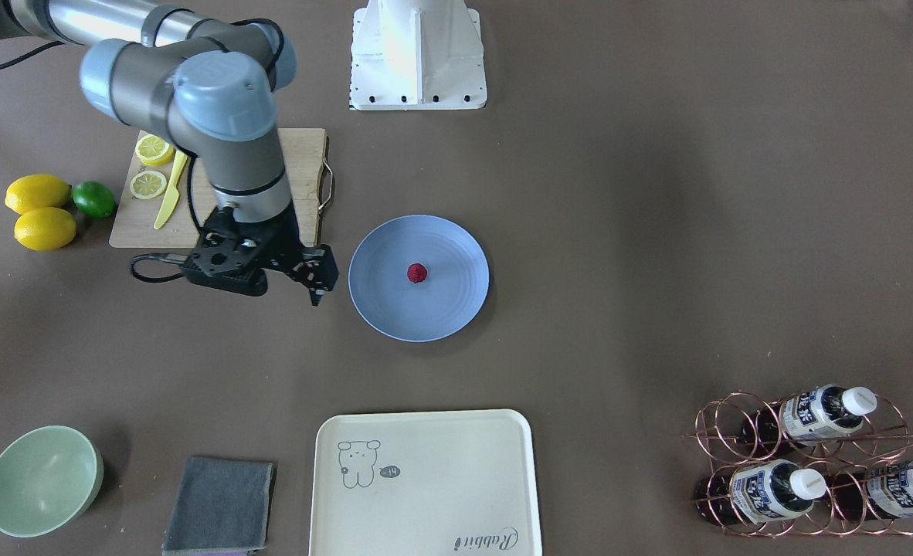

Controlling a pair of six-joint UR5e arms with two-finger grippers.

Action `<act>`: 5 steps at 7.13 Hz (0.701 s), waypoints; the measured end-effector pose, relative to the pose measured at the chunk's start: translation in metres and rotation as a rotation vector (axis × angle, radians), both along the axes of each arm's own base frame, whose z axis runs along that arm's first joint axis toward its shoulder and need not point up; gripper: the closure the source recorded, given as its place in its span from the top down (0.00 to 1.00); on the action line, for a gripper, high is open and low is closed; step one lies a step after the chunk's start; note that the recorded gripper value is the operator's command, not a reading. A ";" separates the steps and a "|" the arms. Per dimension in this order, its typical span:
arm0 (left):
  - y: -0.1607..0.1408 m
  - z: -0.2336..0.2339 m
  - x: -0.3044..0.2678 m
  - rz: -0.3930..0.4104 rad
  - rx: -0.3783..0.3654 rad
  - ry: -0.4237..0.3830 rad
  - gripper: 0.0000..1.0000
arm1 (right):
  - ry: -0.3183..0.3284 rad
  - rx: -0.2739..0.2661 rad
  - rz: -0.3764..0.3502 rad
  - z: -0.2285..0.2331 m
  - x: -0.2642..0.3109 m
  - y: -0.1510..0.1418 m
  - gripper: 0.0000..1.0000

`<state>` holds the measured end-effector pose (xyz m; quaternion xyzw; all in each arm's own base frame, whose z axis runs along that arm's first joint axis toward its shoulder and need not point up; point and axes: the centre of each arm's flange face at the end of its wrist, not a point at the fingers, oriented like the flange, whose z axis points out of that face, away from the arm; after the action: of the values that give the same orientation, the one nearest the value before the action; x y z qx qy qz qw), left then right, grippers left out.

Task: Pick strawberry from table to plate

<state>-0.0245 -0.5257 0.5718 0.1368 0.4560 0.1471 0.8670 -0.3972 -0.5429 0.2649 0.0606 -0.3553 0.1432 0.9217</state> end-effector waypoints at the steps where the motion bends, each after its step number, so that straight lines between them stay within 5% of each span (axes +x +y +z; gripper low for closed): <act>1: -0.002 0.002 -0.006 -0.006 0.018 -0.042 0.98 | 0.035 0.025 -0.050 0.035 0.052 -0.012 1.00; 5: -0.008 0.017 -0.017 0.016 0.061 -0.197 0.98 | 0.129 0.105 -0.257 0.165 0.232 -0.026 1.00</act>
<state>-0.0419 -0.5336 0.5886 0.1444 0.3651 0.1804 0.9018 -0.1650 -0.5686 0.4301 0.0719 -0.3069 0.0008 0.9490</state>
